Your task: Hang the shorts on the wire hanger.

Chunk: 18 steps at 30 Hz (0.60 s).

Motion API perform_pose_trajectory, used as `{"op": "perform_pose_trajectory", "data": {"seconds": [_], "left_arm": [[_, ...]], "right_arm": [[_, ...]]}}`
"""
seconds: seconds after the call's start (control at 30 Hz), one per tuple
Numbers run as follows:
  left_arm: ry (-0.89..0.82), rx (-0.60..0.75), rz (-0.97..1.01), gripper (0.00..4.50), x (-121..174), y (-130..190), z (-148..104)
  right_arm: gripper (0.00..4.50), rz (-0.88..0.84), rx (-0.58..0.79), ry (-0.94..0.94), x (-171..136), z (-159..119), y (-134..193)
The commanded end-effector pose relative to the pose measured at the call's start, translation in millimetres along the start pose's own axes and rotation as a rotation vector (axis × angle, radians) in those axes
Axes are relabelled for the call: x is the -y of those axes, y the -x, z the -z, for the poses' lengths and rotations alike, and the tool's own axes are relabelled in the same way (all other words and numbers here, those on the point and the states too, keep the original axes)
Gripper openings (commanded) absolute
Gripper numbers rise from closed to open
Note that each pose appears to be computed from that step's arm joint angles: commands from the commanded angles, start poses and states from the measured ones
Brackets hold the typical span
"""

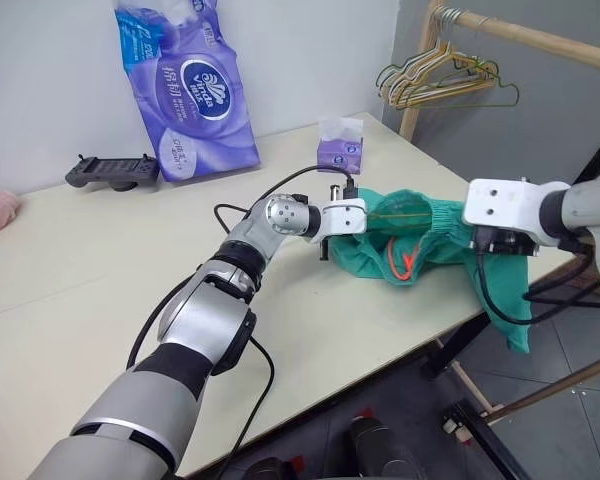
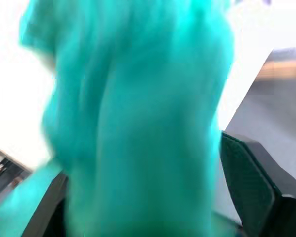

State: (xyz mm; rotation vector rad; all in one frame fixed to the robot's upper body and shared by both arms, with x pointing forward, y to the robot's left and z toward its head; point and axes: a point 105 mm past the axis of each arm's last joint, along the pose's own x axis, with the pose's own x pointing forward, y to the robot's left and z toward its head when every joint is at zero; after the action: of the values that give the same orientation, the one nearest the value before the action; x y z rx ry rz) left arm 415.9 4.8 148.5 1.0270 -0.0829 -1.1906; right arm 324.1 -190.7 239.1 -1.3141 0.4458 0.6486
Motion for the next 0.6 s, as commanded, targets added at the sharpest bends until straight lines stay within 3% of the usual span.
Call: {"op": "perform_pose_trajectory", "data": {"seconds": [0.03, 0.13, 0.33, 0.43, 0.6], "left_arm": [[-0.079, 0.036, -0.05, 0.0, -20.4, 3.0, -21.9], [-0.074, 0.04, -0.057, 0.0, -21.2, 3.2, -22.3], [-0.072, 0.027, -0.075, 0.0, -26.0, 8.6, -18.6], [-0.074, 0.023, -0.085, 0.0, -28.8, 10.5, -18.2], [-0.077, 0.019, -0.09, 0.0, -30.9, 12.2, -17.9]], "right_arm": [[3.44, 0.027, 0.004, 0.016, 9.7, -6.5, -2.1], [3.44, 0.005, -0.013, 0.028, 6.9, -2.5, -11.6], [3.44, -0.073, -0.101, 0.038, -12.7, 30.9, -28.7], [2.85, -0.088, -0.106, 0.03, -17.6, 37.1, -36.3], [1.08, -0.064, -0.089, 0.015, -12.1, 36.1, -40.8]]}}
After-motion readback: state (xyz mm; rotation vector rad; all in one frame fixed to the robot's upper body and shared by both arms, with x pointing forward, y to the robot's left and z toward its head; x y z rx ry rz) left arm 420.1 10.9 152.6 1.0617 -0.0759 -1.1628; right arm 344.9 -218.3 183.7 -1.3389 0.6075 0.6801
